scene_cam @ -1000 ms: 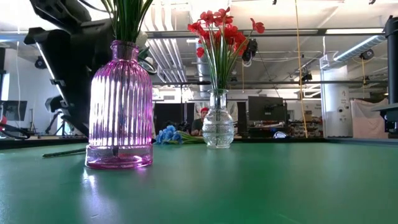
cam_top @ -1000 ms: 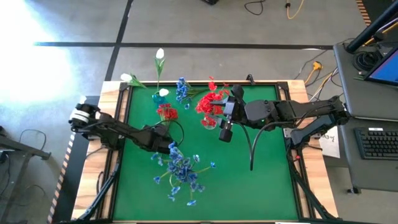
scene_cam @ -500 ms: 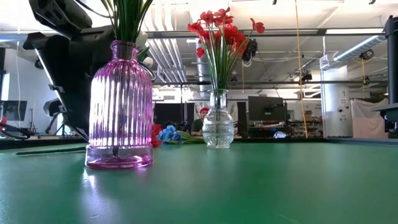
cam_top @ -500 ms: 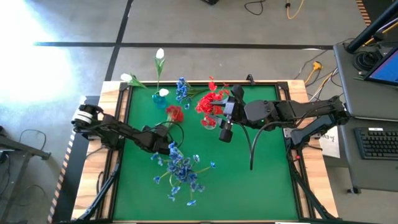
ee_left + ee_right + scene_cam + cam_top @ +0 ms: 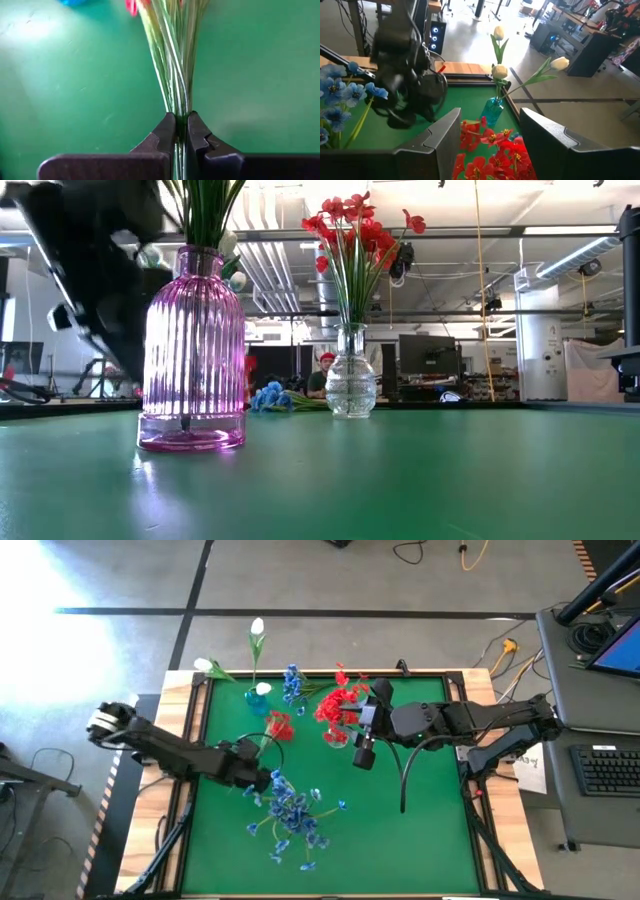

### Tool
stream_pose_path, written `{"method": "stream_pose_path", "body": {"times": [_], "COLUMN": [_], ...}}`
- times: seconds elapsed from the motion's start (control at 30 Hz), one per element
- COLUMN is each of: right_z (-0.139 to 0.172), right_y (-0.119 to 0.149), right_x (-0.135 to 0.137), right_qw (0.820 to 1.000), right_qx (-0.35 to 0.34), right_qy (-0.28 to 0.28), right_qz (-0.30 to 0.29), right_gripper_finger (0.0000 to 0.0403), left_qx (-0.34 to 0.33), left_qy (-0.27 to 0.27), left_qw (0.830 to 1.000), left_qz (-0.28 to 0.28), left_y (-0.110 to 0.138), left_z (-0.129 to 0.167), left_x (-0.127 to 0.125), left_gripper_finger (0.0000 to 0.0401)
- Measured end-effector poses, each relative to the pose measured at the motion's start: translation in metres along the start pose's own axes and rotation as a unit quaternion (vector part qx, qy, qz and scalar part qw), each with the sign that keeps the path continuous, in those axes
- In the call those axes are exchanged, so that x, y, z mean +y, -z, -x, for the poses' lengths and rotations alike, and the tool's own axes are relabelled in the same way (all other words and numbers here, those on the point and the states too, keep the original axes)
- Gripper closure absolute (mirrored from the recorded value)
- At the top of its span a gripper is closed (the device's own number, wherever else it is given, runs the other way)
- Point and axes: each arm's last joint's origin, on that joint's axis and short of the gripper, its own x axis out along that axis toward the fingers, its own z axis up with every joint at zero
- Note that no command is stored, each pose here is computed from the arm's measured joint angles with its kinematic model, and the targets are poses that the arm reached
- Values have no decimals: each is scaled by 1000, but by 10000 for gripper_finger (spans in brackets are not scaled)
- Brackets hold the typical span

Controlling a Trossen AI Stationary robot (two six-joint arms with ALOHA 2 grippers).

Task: Sort flowers into vase by color
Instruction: Put the red flowers into the transparent vase

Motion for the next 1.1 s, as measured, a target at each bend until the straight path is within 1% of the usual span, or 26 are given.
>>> {"method": "stream_pose_path", "body": {"times": [0.13,0.23,0.4,0.5,0.6,0.67,0.8,0.93,1.03,1.1], "right_z": [0,0,0,0,0,0,0,-3,-10,-14], "right_y": [0,0,0,0,0,0,0,1,3,4], "right_x": [0,0,0,0,0,0,0,2,6,9], "right_qw": [1000,1000,1000,1000,1000,1000,1000,1000,1000,999], "right_qx": [0,0,0,0,0,0,0,3,8,11], "right_qy": [0,0,0,0,0,0,0,-1,-1,-2], "right_qz": [0,0,1,1,2,2,2,13,27,36], "right_gripper_finger": [209,209,209,209,209,209,209,209,209,209], "left_qx": [-1,7,-13,-33,-72,-98,-149,-216,-278,-326], "left_qy": [80,135,197,235,257,272,308,323,335,346], "left_qw": [997,990,979,969,962,955,933,910,884,859], "left_qz": [-6,-32,-58,-63,-61,-70,-110,-145,-171,-188], "left_y": [-2,-1,-5,-11,-21,-27,-41,-57,-69,-76], "left_z": [28,44,67,82,97,108,131,155,173,183], "left_x": [9,17,31,39,48,53,57,59,60,58], "left_gripper_finger": [401,401,401,401,401,401,401,401,401,401]}}
